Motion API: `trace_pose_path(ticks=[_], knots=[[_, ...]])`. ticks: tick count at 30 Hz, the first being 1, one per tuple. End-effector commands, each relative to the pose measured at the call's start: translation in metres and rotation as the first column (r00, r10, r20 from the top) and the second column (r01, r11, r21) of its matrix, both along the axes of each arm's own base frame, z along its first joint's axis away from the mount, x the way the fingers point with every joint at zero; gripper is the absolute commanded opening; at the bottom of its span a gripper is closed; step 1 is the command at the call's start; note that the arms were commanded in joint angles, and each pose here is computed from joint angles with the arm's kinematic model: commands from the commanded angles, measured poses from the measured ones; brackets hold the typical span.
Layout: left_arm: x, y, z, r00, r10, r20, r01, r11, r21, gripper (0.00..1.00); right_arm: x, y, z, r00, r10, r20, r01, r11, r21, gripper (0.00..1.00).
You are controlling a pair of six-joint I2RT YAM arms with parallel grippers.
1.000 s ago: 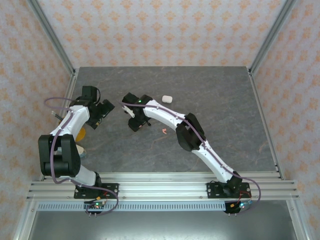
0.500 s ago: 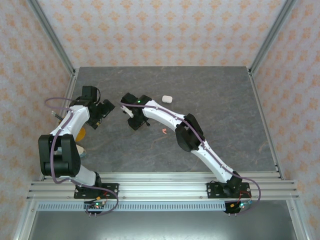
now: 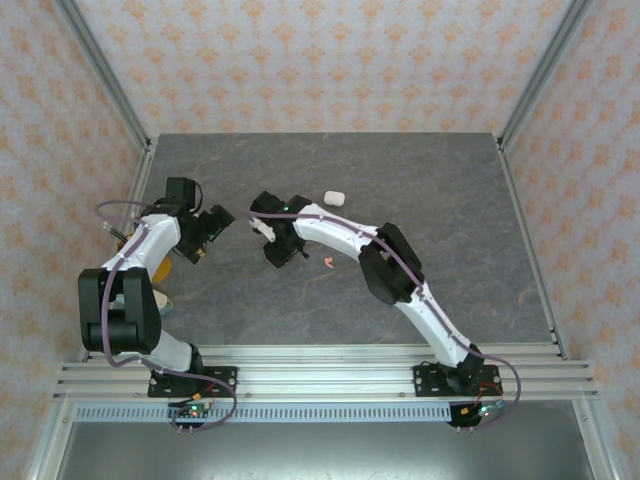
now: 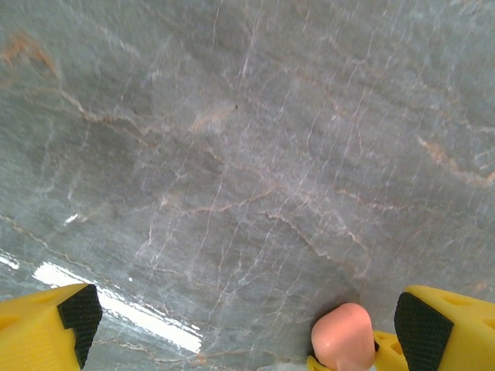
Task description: Insert wireless bluetooth earbuds into charging case
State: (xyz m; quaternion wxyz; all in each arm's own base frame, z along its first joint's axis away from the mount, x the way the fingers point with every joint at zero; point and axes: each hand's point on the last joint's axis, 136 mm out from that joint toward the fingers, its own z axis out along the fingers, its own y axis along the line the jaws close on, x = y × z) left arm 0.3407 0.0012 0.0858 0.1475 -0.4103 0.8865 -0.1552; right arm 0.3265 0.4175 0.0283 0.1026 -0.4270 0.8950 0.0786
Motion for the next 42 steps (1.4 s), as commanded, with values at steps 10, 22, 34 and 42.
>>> trace_pose_path(ticks=[10, 22, 34, 42], knots=[[-0.003, -0.058, -0.017, 0.979, -0.204, 0.023, 0.204, 0.954, -0.218, 1.00, 0.009, -0.009, 0.062, 0.999, -0.038, -0.039, 0.046, 0.968, 0.246, 0.27], [0.029, -0.113, 0.000, 0.931, -0.328, 0.157, 0.364, 0.852, -0.377, 0.98, 0.005, -0.019, 0.091, 0.997, -0.028, -0.069, 0.049, 0.942, 0.332, 0.27], [0.041, -0.137, 0.015, 0.898, -0.370, 0.236, 0.438, 0.801, -0.408, 0.78, 0.003, -0.020, 0.089, 0.996, -0.027, -0.081, 0.053, 0.940, 0.337, 0.23], [0.033, -0.129, 0.010, 0.902, -0.378, 0.208, 0.430, 0.828, -0.359, 0.79, 0.005, -0.023, 0.082, 0.995, -0.044, -0.089, 0.071, 0.943, 0.326, 0.24]])
